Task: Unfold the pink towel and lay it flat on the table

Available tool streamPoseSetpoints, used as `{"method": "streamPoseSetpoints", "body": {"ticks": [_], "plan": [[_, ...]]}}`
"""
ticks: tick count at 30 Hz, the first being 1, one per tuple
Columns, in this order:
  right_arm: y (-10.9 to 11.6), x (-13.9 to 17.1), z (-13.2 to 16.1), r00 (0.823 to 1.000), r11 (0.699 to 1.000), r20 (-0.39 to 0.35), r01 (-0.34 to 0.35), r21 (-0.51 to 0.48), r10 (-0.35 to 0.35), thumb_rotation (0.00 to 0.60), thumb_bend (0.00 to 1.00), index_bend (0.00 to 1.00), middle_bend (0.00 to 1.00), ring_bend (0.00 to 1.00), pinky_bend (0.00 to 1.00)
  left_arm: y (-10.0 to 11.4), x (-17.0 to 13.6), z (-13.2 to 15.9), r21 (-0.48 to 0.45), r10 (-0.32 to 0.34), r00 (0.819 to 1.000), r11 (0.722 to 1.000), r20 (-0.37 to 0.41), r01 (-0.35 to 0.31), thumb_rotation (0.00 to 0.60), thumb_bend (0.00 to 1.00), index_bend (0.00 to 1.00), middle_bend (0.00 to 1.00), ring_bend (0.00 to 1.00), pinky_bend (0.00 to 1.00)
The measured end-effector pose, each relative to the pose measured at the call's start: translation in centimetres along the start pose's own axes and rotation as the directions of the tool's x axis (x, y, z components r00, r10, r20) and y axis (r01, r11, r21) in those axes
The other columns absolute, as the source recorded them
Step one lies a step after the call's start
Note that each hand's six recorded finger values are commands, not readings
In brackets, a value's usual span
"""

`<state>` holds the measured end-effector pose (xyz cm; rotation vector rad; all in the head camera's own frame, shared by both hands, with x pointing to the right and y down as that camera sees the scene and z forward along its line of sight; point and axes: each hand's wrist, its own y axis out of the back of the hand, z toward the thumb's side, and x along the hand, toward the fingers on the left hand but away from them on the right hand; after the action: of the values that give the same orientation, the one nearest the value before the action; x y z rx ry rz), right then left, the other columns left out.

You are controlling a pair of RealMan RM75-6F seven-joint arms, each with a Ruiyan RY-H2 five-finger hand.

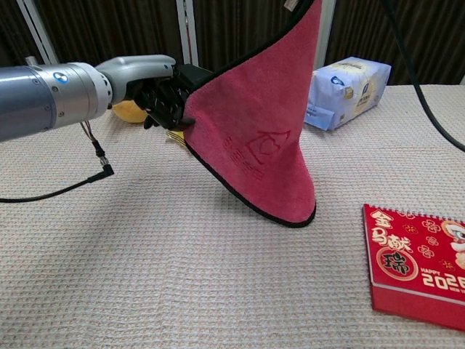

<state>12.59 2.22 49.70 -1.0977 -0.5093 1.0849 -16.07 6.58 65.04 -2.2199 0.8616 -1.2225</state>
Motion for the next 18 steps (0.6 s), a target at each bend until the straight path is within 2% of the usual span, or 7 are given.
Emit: {"method": "streamPoseSetpoints", "body": {"ticks": [8,18], "plan": [[0.2,0.8,-1.1,1.000,1.000,0.015,0.005,-0.017,-0.004,0.600,0.59,0.80,1.00,1.00,0.98,3.4,-0.7,-0.5,0.064,0.069,0.998,0.996,-0.008,-0.068,0.600,0.73,0.69,0.73,0.71,0.69],[0.0,2.2,-1.5,1.000,0.998,-0.002,0.015,-0.067,-0.015,0.600,0.59,0.80,1.00,1.00,0.98,6.3,-0.3,2.4,0.139,0.150,0.987,0.978,0.056,-0.156,0.600,0.73,0.70,0.73,0.71,0.69]]}}
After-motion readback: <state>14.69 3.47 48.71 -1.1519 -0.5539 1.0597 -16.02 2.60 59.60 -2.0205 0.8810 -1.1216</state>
